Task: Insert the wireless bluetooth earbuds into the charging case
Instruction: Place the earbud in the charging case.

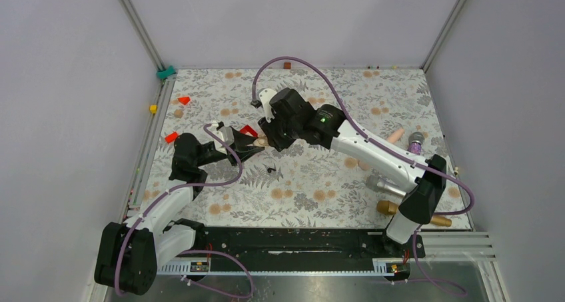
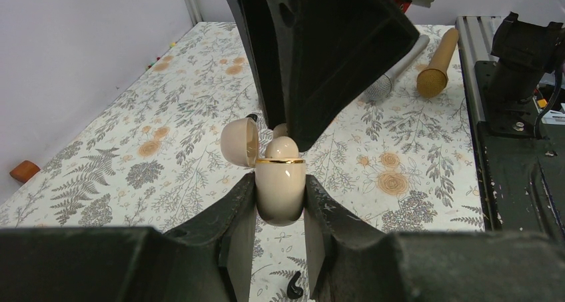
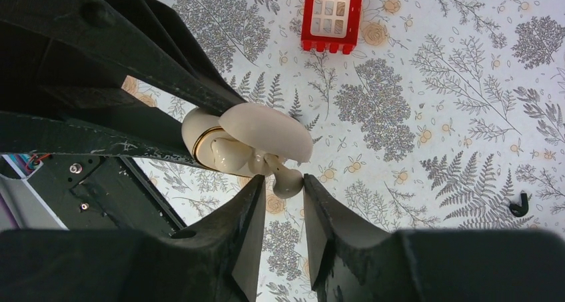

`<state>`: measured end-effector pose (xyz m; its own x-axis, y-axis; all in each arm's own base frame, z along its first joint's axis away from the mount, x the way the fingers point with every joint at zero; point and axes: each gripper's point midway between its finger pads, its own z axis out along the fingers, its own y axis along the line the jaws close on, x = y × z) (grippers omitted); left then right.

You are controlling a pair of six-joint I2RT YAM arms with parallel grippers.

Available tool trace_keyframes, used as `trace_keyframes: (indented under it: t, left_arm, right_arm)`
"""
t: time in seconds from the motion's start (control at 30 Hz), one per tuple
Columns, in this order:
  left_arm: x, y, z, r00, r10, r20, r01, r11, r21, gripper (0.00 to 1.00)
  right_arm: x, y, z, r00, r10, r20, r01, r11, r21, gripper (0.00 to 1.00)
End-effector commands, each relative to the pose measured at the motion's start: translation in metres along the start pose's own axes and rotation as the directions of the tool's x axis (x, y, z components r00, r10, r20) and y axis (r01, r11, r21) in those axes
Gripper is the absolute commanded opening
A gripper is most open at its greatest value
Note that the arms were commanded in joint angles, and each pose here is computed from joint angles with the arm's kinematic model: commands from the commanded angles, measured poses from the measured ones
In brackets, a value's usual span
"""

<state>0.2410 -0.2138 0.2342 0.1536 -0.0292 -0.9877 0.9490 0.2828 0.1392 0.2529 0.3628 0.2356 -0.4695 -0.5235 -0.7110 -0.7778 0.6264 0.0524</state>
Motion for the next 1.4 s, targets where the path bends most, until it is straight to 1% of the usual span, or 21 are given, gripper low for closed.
trace_keyframes:
  t: [0.0,0.3,0.53,0.73,0.83,0.97,1.07,1.13,1.17,1.23,1.3,1.37]
  left_arm:
    - [-0.016,0.004,0.003,0.996,0.078,0.040,-0.078,0.997,-0.008,0.00]
    - [-0.016,0.004,0.003,0.996,0.084,0.040,-0.084,0.996,-0.004,0.00]
    - [-0.018,0.004,0.002,0.994,0.096,0.044,-0.096,0.995,-0.006,0.00]
    - [-0.018,0.003,0.002,0.994,0.100,0.044,-0.100,0.995,-0.006,0.00]
    - [-0.019,0.004,0.002,0.994,0.102,0.045,-0.102,0.995,-0.008,0.00]
    - [-0.021,0.003,0.002,0.994,0.100,0.048,-0.100,0.995,-0.005,0.00]
    - [-0.025,0.002,0.000,0.994,0.089,0.061,-0.089,0.996,0.000,0.00]
    - [-0.032,-0.001,-0.001,0.995,0.060,0.081,-0.062,0.998,0.021,0.00]
    - [-0.038,-0.004,-0.002,0.992,0.067,0.103,-0.071,0.997,0.035,0.00]
    - [-0.044,-0.011,-0.003,0.992,0.029,0.121,-0.038,0.997,0.071,0.00]
    - [-0.049,-0.018,-0.003,0.991,0.008,0.136,-0.024,0.993,0.114,0.00]
    - [-0.054,-0.025,-0.003,0.988,-0.004,0.153,-0.020,0.987,0.158,0.00]
  right_arm:
    - [-0.018,0.028,-0.019,0.998,0.014,0.058,-0.008,0.994,-0.106,0.37]
    - [-0.023,0.029,-0.026,0.997,0.026,0.075,-0.017,0.994,-0.111,0.45]
    - [-0.024,0.031,-0.037,0.995,0.052,0.083,-0.041,0.990,-0.137,0.56]
    - [-0.028,0.030,-0.048,0.988,0.121,0.099,-0.096,0.971,-0.220,0.58]
    - [-0.026,0.031,-0.047,0.983,0.158,0.090,-0.129,0.956,-0.264,0.59]
    - [-0.019,0.027,-0.038,0.983,0.167,0.072,-0.143,0.954,-0.265,0.60]
    - [-0.022,0.024,-0.042,0.983,0.159,0.086,-0.130,0.952,-0.279,0.59]
    - [-0.029,0.023,-0.053,0.985,0.118,0.122,-0.076,0.949,-0.307,0.58]
    - [-0.034,0.022,-0.064,0.985,0.080,0.154,-0.027,0.948,-0.317,0.57]
    - [-0.041,0.022,-0.086,0.972,-0.063,0.227,0.135,0.939,-0.317,0.57]
    - [-0.042,0.019,-0.106,0.933,-0.216,0.287,0.298,0.911,-0.284,0.58]
    - [-0.038,0.012,-0.119,0.872,-0.368,0.322,0.447,0.867,-0.222,0.62]
